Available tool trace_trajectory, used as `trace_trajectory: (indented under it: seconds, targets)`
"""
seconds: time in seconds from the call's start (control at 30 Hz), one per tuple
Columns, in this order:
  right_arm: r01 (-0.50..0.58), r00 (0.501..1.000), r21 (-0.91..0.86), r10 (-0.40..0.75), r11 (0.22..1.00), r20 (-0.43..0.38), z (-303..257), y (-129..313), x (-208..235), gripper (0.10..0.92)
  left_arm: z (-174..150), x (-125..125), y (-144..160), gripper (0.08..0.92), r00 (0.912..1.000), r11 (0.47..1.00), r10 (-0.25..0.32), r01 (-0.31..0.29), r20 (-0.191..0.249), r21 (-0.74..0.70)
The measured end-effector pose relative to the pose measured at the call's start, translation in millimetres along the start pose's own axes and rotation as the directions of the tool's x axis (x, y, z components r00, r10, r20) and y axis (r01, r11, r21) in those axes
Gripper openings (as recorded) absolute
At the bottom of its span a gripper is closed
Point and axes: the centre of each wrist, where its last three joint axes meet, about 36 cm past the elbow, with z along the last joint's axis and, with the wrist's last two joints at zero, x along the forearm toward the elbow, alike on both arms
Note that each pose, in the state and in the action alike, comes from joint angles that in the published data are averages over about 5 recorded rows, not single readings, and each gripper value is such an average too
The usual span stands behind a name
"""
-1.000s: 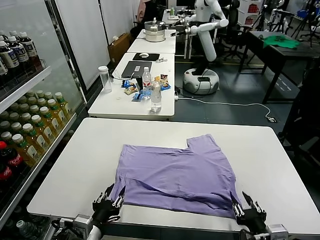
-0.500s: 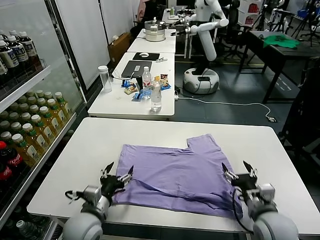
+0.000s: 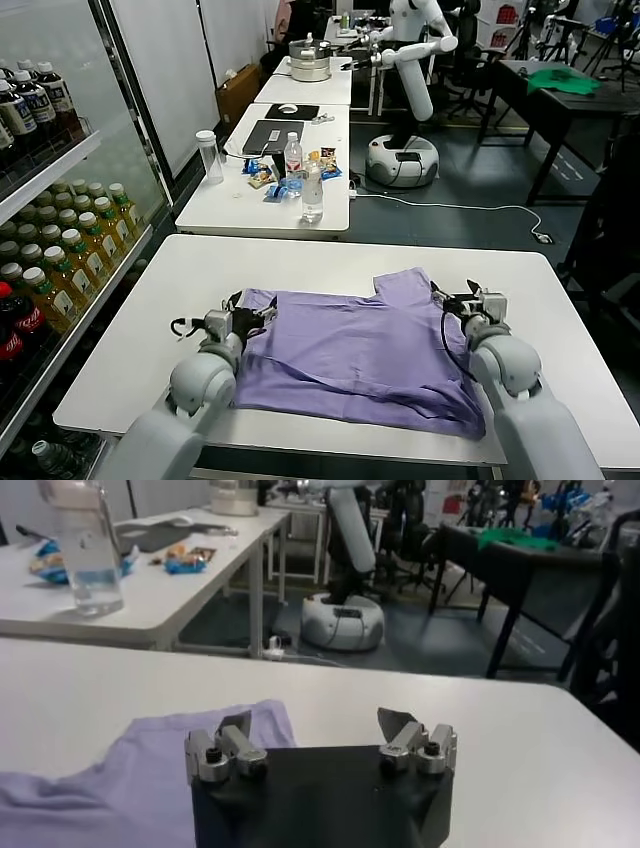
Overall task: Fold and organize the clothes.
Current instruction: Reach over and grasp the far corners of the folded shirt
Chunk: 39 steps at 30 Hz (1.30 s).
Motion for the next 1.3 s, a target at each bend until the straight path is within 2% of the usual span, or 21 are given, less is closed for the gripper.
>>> trace_trajectory:
  seconds: [0.47,0.6,1.3]
  targets:
    - [0.055,0.993,-0.064,-0.062,0.996,-0.103,-4.2,10.4,-55.7,0.817,-4.3,-38.7,-8.6,0.823,0.9958,0.999,-0.053,0.051,-0.074,-0.019]
    - [0.072,0.989,-0.083,-0.082,0.994,-0.124,-3.1,12.5,-63.8,0.741,-2.6,-42.1,-7.5,0.795,0.9945,0.998,-0.055,0.053,-0.090,-0.019]
    - [0.135,0.972,-0.164,-0.163,0.977,-0.168,5.1,9.6,-70.7,0.144,7.6,-43.6,-7.6,0.203,0.9901,0.999,-0.043,0.044,-0.133,0.001]
